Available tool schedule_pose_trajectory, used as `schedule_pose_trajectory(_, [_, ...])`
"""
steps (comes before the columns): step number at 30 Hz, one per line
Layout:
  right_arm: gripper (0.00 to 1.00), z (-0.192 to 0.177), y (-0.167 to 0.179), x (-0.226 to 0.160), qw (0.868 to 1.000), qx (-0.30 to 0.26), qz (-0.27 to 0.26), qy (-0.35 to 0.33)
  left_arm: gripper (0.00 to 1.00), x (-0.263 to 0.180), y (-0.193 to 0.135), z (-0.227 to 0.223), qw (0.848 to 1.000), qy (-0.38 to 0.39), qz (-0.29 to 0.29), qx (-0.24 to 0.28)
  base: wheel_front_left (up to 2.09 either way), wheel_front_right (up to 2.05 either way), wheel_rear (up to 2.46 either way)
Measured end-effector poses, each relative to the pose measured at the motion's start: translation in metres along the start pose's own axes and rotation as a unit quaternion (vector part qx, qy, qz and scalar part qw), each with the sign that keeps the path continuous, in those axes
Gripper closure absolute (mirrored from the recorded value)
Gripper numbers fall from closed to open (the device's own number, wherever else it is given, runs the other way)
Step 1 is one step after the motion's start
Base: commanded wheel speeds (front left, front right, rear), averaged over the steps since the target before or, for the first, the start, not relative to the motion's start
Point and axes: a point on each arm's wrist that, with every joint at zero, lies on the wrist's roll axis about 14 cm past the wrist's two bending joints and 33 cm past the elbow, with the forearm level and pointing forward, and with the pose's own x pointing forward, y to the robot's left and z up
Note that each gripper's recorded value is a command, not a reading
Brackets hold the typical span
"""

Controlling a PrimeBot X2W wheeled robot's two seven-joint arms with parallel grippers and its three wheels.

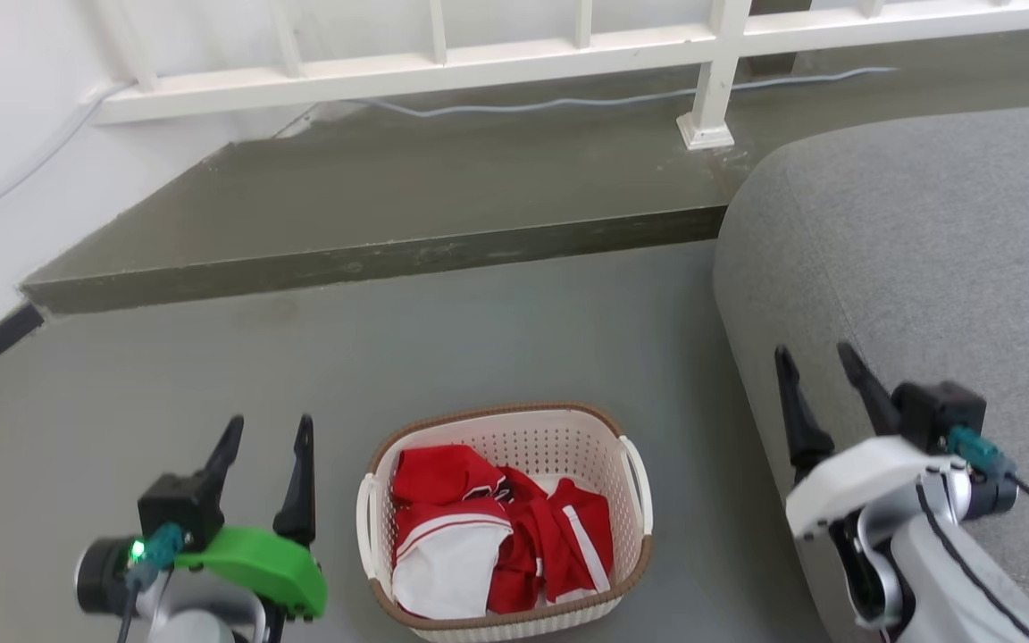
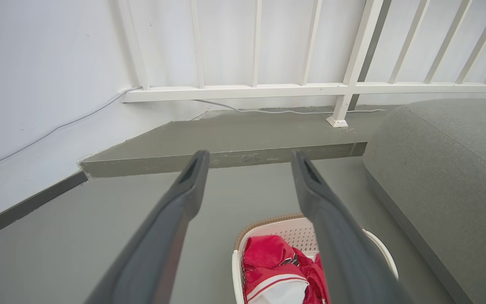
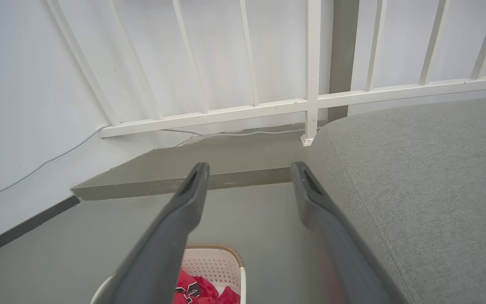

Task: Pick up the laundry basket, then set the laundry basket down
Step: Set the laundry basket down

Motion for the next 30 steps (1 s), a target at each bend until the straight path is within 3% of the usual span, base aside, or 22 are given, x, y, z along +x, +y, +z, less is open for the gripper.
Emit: schedule_pose_trajectory(30, [0.0,-0.02,0.0,-0.038,1.0,-0.004,-0.01,0.02,0.0,-0.039,0.005,-0.004,1.0,-0.004,0.019,0.01,0.0,0.0,0.0])
